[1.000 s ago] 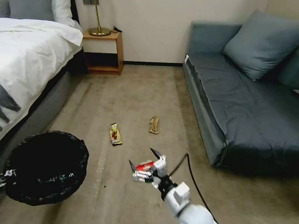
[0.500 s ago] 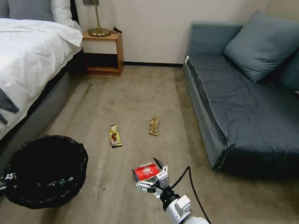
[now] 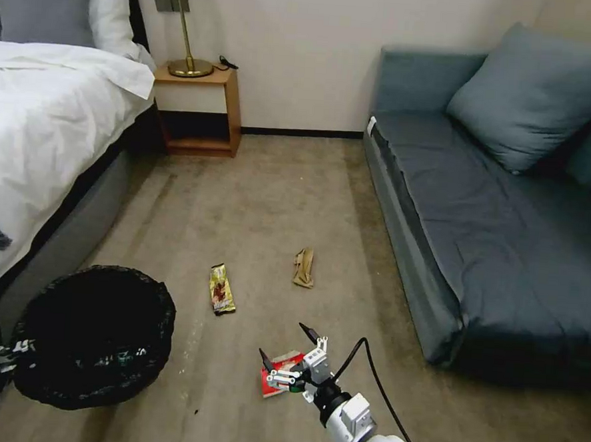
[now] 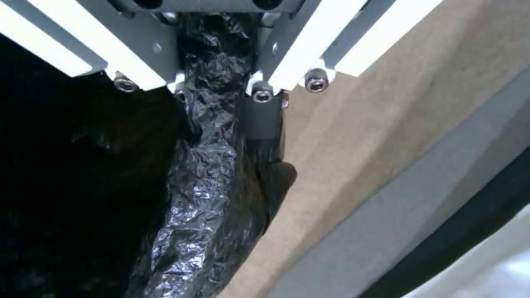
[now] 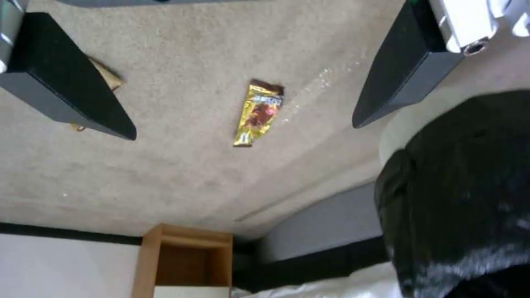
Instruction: Pick up the trash bin, then pick up the garbage on the floor and place it into the trash bin.
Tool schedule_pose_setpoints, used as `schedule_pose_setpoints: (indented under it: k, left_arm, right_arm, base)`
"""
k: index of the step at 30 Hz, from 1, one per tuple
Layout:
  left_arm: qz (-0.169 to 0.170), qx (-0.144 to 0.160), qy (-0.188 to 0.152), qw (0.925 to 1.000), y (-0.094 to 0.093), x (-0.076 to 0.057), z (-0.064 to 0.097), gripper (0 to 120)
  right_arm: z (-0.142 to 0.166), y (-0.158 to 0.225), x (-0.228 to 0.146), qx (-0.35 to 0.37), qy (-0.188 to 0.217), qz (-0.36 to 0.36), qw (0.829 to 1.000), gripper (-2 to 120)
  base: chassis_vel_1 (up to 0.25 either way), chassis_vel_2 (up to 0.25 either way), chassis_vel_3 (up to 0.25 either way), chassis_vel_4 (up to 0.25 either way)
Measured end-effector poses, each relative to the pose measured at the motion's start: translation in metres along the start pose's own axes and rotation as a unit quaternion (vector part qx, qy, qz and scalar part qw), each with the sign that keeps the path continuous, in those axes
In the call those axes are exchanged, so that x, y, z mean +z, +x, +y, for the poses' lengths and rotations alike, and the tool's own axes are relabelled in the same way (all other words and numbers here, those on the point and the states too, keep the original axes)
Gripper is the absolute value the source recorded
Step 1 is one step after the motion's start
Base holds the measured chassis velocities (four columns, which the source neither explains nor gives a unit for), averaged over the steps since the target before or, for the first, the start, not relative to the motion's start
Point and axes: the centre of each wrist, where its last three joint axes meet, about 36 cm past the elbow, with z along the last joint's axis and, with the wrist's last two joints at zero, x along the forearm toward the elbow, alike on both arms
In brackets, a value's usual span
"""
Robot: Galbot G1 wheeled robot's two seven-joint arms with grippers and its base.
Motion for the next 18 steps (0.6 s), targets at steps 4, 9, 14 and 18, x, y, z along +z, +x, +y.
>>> schedule_pose_setpoints:
  k: [4, 9, 14, 18]
  left_arm:
    - [0.001, -0.001, 0.001, 1.0000, -0.001, 0.001, 0.001, 3]
    - [0.002, -0.004, 0.002, 1.0000, -0.001, 0.001, 0.003, 3]
    - [0.003, -0.006, 0.000, 1.0000, -0.002, 0.001, 0.003, 3]
    - [0.004, -0.007, -0.004, 1.0000, -0.002, 0.002, 0.003, 3]
  right_arm:
    - [0.000, 0.000, 0.009, -0.008, 0.011, 0.012, 1.000, 100]
    - [-0.003, -0.002, 0.018, -0.015, 0.022, 0.030, 0.999, 100]
    - [-0.032, -0.003, 0.027, -0.057, 0.052, 0.077, 0.994, 100]
    - [-0.070, -0.008, 0.037, -0.096, 0.102, 0.116, 0.983, 100]
  base:
    - [-0.138, 0.111, 0.125, -0.123]
    - [-0.125, 0.133, 0.125, -0.110]
    - [-0.099, 0.108, 0.100, -0.108]
    - [-0.050, 0.039, 0.029, -0.037]
